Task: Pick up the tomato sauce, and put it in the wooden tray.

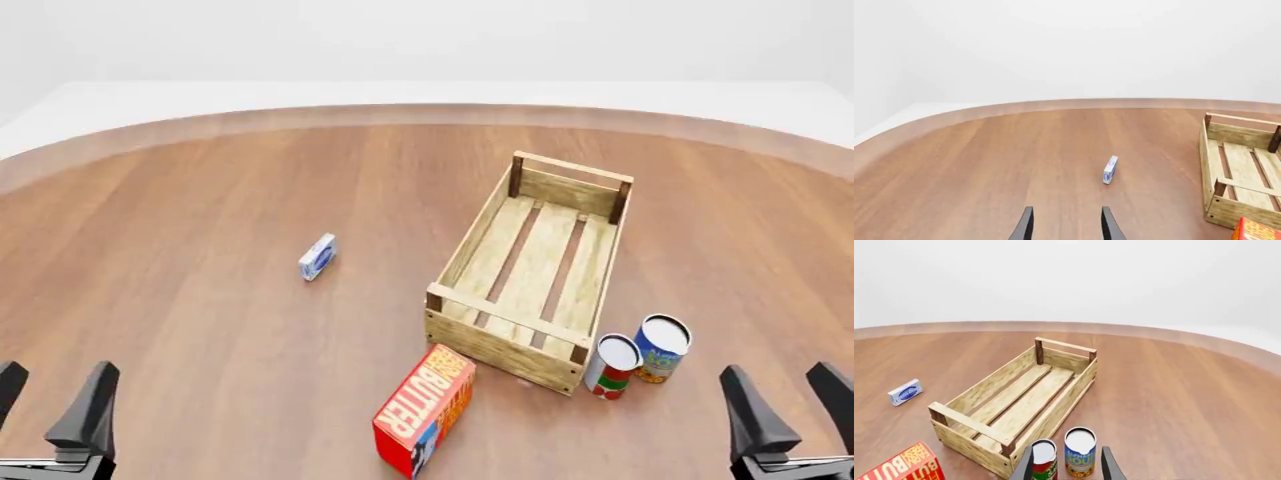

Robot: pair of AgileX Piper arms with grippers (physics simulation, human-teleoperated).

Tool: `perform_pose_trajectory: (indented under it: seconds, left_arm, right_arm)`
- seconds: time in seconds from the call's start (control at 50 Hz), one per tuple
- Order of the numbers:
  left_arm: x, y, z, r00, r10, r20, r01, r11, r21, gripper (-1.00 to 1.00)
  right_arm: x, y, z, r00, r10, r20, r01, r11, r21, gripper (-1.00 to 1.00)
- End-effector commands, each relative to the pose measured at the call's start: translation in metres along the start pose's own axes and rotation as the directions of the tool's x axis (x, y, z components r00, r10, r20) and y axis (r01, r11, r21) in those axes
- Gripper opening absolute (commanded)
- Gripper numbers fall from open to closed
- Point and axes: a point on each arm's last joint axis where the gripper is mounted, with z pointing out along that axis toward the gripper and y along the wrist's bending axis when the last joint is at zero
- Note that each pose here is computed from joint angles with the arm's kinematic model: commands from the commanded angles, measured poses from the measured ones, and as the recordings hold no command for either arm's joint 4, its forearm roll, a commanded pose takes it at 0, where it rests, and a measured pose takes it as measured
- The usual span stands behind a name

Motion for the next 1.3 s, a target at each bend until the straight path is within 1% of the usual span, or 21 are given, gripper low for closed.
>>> perform_pose_trajectory:
  seconds: [0.02,0.42,0.52,0.6,0.8,0.88,0.92,1.0,1.1,1.14,1.16,1.3]
  left_arm:
    - [0.000,0.000,0.000,1.000,0.000,0.000,0.000,1.000,0.000,1.00]
    - [0.000,0.000,0.000,1.000,0.000,0.000,0.000,1.000,0.000,1.00]
    - [0.000,0.000,0.000,1.000,0.000,0.000,0.000,1.000,0.000,1.00]
    - [0.000,0.000,0.000,1.000,0.000,0.000,0.000,1.000,0.000,1.00]
    - [0.000,0.000,0.000,1.000,0.000,0.000,0.000,1.000,0.000,1.00]
    - [0.000,0.000,0.000,1.000,0.000,0.000,0.000,1.000,0.000,1.00]
    - [0.000,0.000,0.000,1.000,0.000,0.000,0.000,1.000,0.000,1.00]
    - [0.000,0.000,0.000,1.000,0.000,0.000,0.000,1.000,0.000,1.00]
    - [0.000,0.000,0.000,1.000,0.000,0.000,0.000,1.000,0.000,1.00]
    - [0.000,0.000,0.000,1.000,0.000,0.000,0.000,1.000,0.000,1.00]
    - [0.000,0.000,0.000,1.000,0.000,0.000,0.000,1.000,0.000,1.00]
    - [0.000,0.000,0.000,1.000,0.000,0.000,0.000,1.000,0.000,1.00]
  right_arm:
    - [0.000,0.002,0.003,0.999,-0.006,-0.040,0.004,0.999,-0.033,1.00]
    - [-0.003,0.007,0.010,0.993,-0.019,-0.114,0.008,0.995,-0.094,1.00]
    - [-0.007,0.007,0.012,0.992,-0.024,-0.128,0.011,0.995,-0.098,1.00]
    - [-0.006,0.008,0.015,0.988,-0.027,-0.149,0.011,0.994,-0.108,1.00]
    - [-0.008,0.007,0.015,0.982,-0.027,-0.186,0.008,0.995,-0.099,1.00]
    - [-0.007,0.009,0.020,0.976,-0.026,-0.218,0.002,0.994,-0.111,1.00]
    - [-0.008,0.009,0.021,0.975,-0.024,-0.222,-0.001,0.994,-0.112,1.00]
    - [-0.007,0.010,0.025,0.970,-0.008,-0.243,-0.020,0.994,-0.112,1.00]
    - [-0.004,0.012,0.034,0.962,-0.023,-0.272,-0.012,0.992,-0.124,1.00]
    - [-0.004,0.012,0.035,0.961,-0.024,-0.274,-0.010,0.992,-0.123,1.00]
    - [-0.004,0.017,0.057,0.942,-0.038,-0.334,-0.009,0.991,-0.137,1.00]
    - [-0.004,0.017,0.058,0.940,-0.046,-0.338,-0.003,0.990,-0.143,1.00]
